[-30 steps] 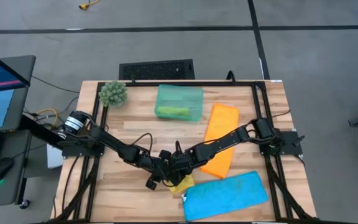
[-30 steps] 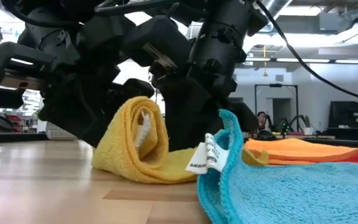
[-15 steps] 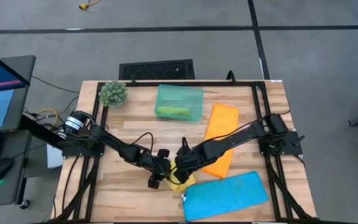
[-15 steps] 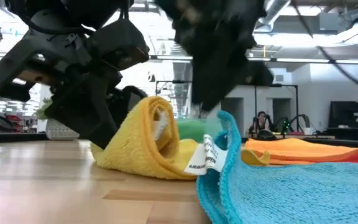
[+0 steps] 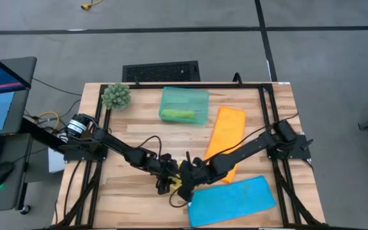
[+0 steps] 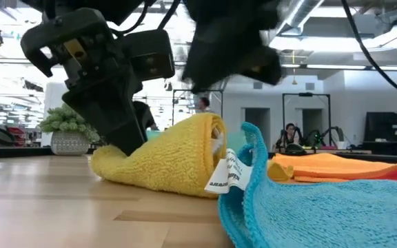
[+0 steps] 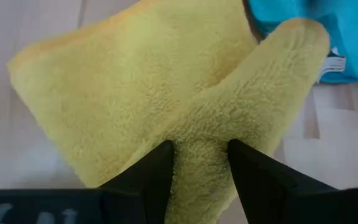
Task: Roll microfiber towels into tight, uniform cylinder then place into a basket
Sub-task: Roll the yellow towel
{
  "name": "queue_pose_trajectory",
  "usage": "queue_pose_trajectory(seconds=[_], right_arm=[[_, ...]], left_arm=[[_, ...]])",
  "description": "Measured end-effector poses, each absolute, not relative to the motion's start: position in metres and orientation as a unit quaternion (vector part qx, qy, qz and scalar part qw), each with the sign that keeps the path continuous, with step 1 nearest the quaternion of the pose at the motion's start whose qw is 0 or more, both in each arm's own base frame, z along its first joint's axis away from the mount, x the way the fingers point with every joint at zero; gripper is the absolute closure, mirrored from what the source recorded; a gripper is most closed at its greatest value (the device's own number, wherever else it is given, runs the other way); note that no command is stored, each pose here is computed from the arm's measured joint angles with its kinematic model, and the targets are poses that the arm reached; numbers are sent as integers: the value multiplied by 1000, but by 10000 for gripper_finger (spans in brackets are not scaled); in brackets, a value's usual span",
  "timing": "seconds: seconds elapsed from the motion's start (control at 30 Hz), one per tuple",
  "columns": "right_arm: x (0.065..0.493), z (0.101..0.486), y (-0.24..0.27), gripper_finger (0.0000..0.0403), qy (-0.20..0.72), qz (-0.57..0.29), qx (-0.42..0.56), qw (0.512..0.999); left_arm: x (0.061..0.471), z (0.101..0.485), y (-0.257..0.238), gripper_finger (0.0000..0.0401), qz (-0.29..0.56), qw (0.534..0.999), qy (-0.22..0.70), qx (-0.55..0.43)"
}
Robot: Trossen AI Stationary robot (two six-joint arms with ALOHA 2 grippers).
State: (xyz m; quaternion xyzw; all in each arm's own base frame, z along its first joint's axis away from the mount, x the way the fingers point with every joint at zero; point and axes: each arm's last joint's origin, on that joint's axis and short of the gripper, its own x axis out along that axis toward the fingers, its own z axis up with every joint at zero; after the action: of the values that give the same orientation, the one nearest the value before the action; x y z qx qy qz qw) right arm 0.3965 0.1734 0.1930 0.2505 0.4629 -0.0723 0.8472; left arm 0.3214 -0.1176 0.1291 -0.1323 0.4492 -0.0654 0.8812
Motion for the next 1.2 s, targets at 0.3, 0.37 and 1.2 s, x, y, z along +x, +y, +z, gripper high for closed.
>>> queue_pose_trajectory(seconds=[0.3, 0.37, 1.2], right_arm=[[403, 160, 186, 296, 476, -71, 267, 835], [403, 152, 187, 296, 489, -87, 273, 824], [398, 135, 186, 296, 533, -109, 287, 789]], left_arm=[[325, 130, -106, 248, -59, 869, 474, -128], [326, 131, -104, 248, -59, 868, 476, -131], [297, 168, -91, 248, -112, 868, 482, 29]])
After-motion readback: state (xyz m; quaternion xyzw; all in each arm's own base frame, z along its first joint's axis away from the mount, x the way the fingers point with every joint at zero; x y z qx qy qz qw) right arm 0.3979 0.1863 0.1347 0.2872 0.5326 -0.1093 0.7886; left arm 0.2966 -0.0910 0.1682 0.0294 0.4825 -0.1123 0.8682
